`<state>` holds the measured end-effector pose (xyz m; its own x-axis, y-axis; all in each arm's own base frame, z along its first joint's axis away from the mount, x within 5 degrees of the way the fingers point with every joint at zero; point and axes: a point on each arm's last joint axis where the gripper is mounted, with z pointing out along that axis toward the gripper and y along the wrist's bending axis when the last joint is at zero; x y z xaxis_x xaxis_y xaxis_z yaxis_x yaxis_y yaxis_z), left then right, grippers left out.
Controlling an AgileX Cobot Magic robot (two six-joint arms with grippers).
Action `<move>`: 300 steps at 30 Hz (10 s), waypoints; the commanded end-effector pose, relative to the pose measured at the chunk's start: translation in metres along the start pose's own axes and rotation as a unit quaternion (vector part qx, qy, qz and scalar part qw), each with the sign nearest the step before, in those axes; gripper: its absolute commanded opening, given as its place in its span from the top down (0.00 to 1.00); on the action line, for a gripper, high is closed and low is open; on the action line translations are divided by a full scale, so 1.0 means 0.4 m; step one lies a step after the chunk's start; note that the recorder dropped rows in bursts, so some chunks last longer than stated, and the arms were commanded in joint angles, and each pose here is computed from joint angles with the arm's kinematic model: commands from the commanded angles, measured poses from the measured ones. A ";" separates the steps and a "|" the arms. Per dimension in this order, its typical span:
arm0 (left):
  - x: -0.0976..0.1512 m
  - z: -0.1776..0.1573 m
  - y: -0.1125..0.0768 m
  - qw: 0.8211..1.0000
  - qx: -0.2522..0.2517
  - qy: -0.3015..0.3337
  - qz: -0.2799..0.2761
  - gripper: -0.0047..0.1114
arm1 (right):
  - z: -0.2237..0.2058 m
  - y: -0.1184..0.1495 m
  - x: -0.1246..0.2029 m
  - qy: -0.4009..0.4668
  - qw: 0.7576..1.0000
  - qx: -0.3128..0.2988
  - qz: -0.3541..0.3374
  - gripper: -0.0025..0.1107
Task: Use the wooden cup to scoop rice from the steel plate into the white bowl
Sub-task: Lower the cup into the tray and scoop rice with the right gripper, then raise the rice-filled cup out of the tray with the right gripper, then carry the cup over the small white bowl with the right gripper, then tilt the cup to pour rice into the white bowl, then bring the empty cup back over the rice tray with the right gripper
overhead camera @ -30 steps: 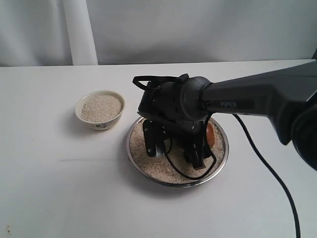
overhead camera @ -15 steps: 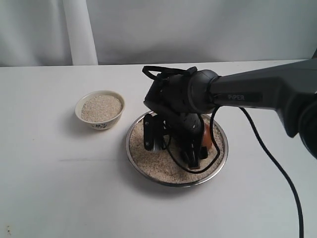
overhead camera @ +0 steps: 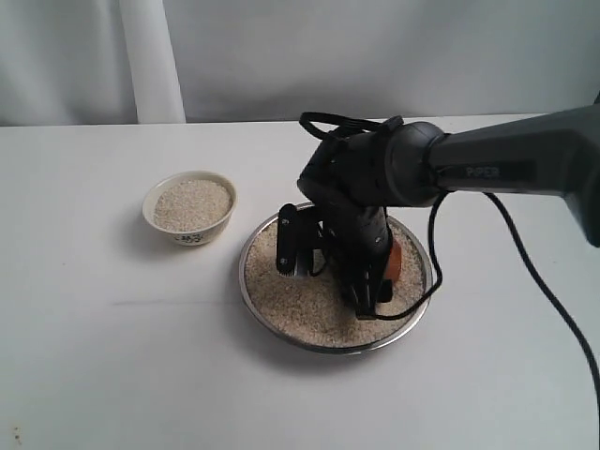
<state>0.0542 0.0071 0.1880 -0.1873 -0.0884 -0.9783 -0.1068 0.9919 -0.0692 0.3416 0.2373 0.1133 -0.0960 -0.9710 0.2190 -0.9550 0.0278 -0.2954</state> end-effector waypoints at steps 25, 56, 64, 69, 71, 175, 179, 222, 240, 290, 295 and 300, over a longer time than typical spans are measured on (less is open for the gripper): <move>0.000 0.000 -0.001 1.000 0.004 -0.002 -0.003 0.96 | 0.131 0.073 0.046 -0.153 0.980 -0.025 0.121 0.98; 0.000 0.000 -0.001 1.000 0.004 -0.002 -0.003 0.96 | -0.183 0.013 0.207 -0.423 0.837 0.164 0.305 0.98; 0.000 0.000 -0.001 1.000 0.004 -0.002 -0.003 0.96 | -0.216 0.008 0.216 -0.439 0.823 0.171 0.318 0.98; 0.000 0.000 -0.001 1.000 0.004 -0.002 -0.003 0.96 | -0.236 -0.003 0.177 -0.446 0.823 0.159 0.314 0.98; 0.000 0.000 -0.001 1.000 0.004 -0.002 -0.003 0.96 | -0.249 -0.051 0.133 -0.424 0.838 0.138 0.314 0.98; 0.000 0.000 -0.001 1.000 0.004 -0.002 -0.003 0.96 | -0.201 -0.146 -0.357 -0.001 0.892 0.404 -0.205 0.98; 0.000 0.000 -0.001 1.000 0.004 -0.002 -0.003 0.96 | -0.206 -0.151 -0.356 0.003 0.886 0.418 -0.202 0.98; 0.000 0.000 -0.001 1.000 0.004 -0.002 -0.003 0.96 | -0.242 -0.163 -0.379 0.044 0.808 0.494 -0.319 0.98; 0.000 0.000 -0.001 1.000 0.004 -0.002 -0.002 0.96 | -0.272 -0.157 -0.363 -0.124 0.898 0.420 -0.042 0.98; 0.000 0.000 -0.001 1.000 0.004 -0.002 -0.003 0.96 | -0.291 -0.108 0.222 -0.101 0.981 0.116 0.116 0.98; 0.000 0.000 -0.001 1.000 0.004 -0.002 -0.003 0.96 | -0.213 -0.109 0.196 -0.058 0.990 0.104 0.082 0.98; 0.000 0.000 -0.001 1.000 0.004 -0.002 -0.002 0.96 | -0.150 -0.107 0.153 -0.002 0.991 0.130 0.024 0.98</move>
<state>0.0542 0.0071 0.1880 -0.1875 -0.0867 -0.9784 -0.1065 0.9920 -0.0675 0.3552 0.1834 0.2022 -0.1758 -0.9762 0.1268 -0.8627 0.0907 -0.4976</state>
